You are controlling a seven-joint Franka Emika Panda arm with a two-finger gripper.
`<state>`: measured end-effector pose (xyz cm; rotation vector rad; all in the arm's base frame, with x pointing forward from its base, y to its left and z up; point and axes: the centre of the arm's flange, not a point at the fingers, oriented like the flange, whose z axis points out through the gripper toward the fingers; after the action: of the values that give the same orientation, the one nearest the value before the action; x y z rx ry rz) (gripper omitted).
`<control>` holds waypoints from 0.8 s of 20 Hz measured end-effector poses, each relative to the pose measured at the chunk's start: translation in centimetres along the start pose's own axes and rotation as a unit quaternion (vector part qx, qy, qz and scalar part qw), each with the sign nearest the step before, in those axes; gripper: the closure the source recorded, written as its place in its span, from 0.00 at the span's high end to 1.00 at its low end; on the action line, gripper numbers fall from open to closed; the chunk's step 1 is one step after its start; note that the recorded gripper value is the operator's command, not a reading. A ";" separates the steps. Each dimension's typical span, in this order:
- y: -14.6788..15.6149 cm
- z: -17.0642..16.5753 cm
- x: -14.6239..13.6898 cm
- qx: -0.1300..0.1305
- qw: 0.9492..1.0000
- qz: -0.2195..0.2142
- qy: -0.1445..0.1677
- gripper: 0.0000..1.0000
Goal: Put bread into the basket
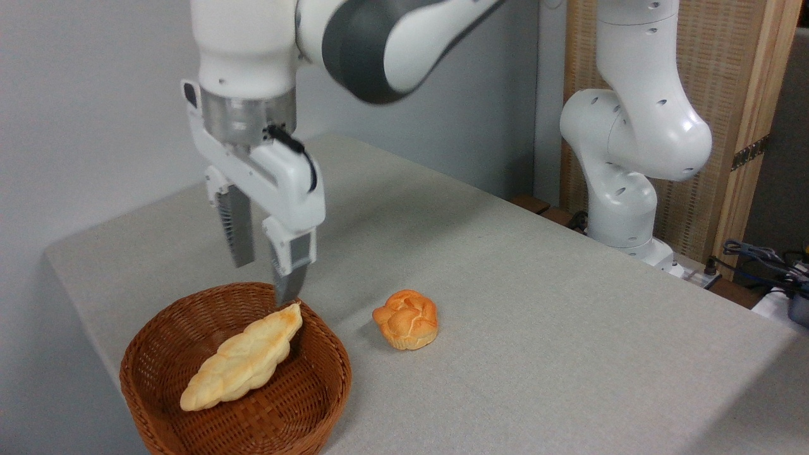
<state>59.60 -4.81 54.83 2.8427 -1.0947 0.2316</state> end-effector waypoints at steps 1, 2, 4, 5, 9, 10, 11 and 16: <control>0.5 -0.3 -0.4 0.010 0.999 0.007 -0.030 1.00; 1.0 -0.7 -0.9 0.017 0.998 0.012 -0.052 1.00; 1.2 -1.8 -1.8 0.023 0.997 0.013 -0.070 1.00; 1.1 -2.5 -2.3 0.024 0.997 0.010 -0.073 1.00; 0.1 -4.7 -4.2 0.033 0.997 -0.009 -0.068 1.00; -0.3 -5.2 -4.8 0.036 0.997 -0.015 -0.065 1.00; -0.8 -5.8 -5.4 0.038 0.997 -0.022 -0.063 1.00; -1.0 -6.7 -6.9 0.031 0.996 -0.034 -0.071 1.00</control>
<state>54.50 1.38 60.24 2.9851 -1.0297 0.0586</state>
